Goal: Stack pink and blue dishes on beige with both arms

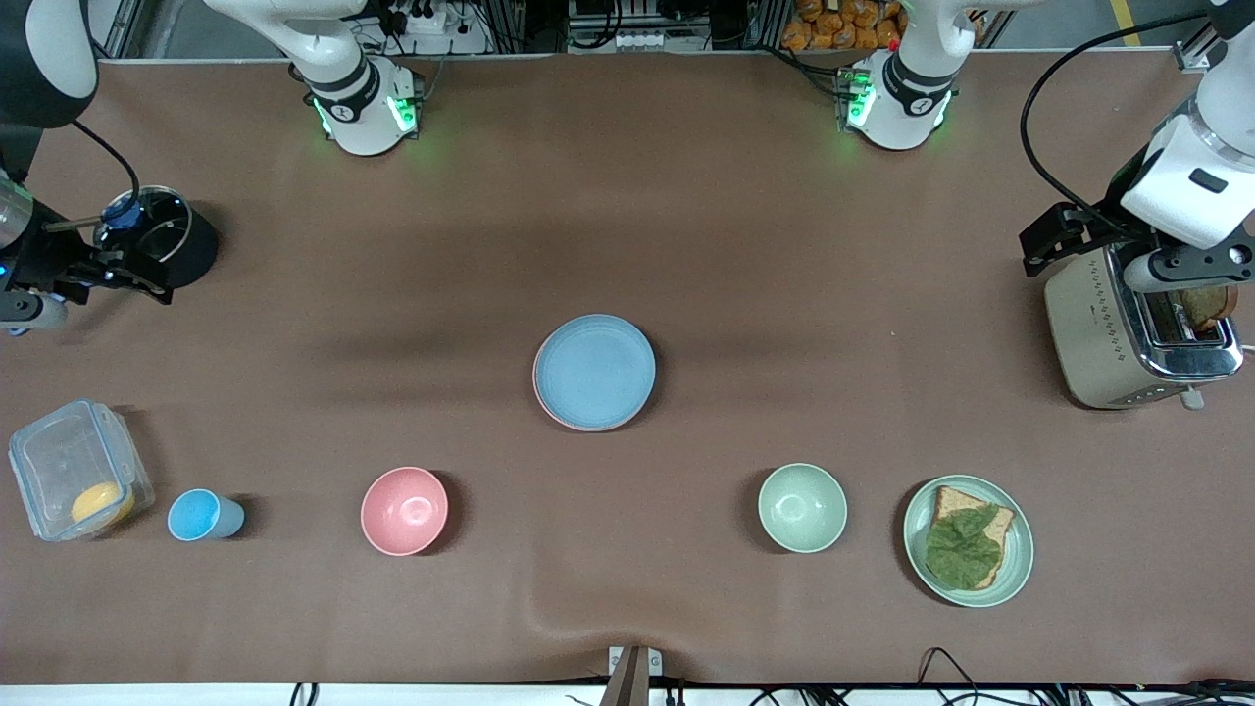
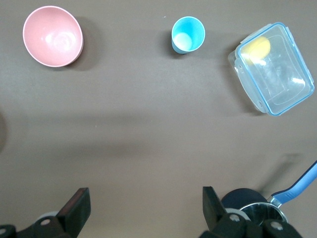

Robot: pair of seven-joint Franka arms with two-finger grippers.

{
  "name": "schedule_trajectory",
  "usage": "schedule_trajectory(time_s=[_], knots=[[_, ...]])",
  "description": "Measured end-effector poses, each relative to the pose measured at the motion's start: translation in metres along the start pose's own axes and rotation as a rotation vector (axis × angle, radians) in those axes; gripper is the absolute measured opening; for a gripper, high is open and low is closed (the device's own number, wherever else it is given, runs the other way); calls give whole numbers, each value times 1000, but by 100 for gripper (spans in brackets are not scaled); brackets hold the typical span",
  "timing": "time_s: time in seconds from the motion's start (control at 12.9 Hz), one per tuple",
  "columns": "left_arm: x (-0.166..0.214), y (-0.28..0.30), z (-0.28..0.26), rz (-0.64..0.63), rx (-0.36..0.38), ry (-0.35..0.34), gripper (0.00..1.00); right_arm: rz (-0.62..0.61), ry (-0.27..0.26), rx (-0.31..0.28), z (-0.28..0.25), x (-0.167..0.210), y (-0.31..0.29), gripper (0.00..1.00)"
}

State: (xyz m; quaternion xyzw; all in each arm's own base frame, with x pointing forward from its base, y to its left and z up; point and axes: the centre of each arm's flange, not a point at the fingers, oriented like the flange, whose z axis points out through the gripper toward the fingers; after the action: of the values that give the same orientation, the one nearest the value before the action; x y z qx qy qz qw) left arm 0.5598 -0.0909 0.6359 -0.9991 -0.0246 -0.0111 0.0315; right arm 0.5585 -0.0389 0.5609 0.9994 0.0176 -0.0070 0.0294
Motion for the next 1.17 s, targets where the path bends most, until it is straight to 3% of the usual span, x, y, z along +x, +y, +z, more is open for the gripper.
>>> schedule_trajectory(time_s=[0.47, 0.7, 1.17], knots=[[-1, 0, -2, 0, 0, 4, 100, -36, 2, -3, -4, -4, 1, 100], [-3, -2, -2, -2, 1, -10, 100, -40, -38, 1, -2, -9, -1, 100], [-3, 1, -1, -5, -40, -22, 100, -54, -38, 1, -8, -9, -8, 100]])
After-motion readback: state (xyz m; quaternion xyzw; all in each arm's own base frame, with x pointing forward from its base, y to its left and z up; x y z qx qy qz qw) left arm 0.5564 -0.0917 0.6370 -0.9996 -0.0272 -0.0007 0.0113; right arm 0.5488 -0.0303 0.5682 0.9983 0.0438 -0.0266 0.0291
